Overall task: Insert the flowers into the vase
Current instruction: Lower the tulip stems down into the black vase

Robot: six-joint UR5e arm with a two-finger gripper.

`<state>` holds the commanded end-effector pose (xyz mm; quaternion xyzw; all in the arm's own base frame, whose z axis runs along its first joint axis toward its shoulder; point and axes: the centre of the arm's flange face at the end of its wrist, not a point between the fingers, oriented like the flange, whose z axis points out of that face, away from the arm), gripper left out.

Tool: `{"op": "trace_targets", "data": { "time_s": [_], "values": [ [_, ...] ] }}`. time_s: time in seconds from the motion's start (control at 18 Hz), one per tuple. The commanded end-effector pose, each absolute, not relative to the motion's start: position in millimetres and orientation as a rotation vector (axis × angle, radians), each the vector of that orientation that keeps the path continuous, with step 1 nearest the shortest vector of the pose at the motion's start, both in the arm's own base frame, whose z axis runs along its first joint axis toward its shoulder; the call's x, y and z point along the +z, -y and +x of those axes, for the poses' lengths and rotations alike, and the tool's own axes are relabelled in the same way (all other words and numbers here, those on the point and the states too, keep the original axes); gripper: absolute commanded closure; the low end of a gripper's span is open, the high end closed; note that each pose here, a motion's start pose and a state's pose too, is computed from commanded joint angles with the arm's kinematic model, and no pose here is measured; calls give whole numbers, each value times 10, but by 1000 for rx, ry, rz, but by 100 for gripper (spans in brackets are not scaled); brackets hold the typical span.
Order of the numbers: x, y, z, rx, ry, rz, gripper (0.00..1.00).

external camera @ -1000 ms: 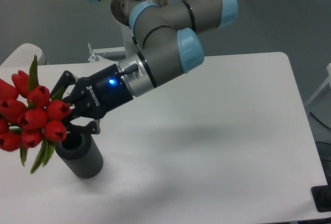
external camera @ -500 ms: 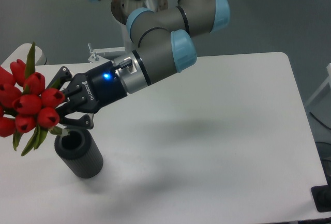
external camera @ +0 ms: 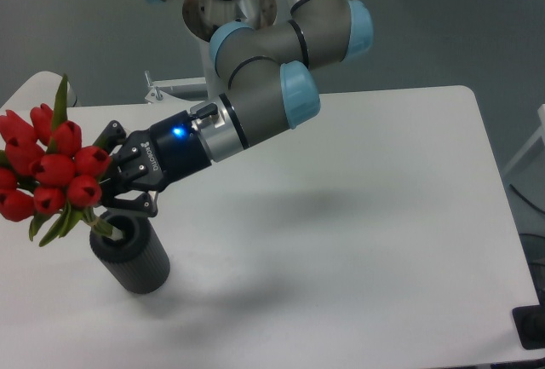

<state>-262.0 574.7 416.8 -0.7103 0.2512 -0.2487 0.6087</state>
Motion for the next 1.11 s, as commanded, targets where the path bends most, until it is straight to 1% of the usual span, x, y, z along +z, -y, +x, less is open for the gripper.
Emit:
{"op": "trace_targets", "data": {
  "time_s": [0.17,0.33,0.89,1.11],
  "values": [
    [4036,-5723,-2584,-578,-585,-1642,97],
    [3784,-5665,-2524,-556,-620,-1632,97],
    [3228,-5679,-2591,-512,-682,-1613,95],
    [3097,-5622,-2660,-505,-671,-1617,91]
  ]
}}
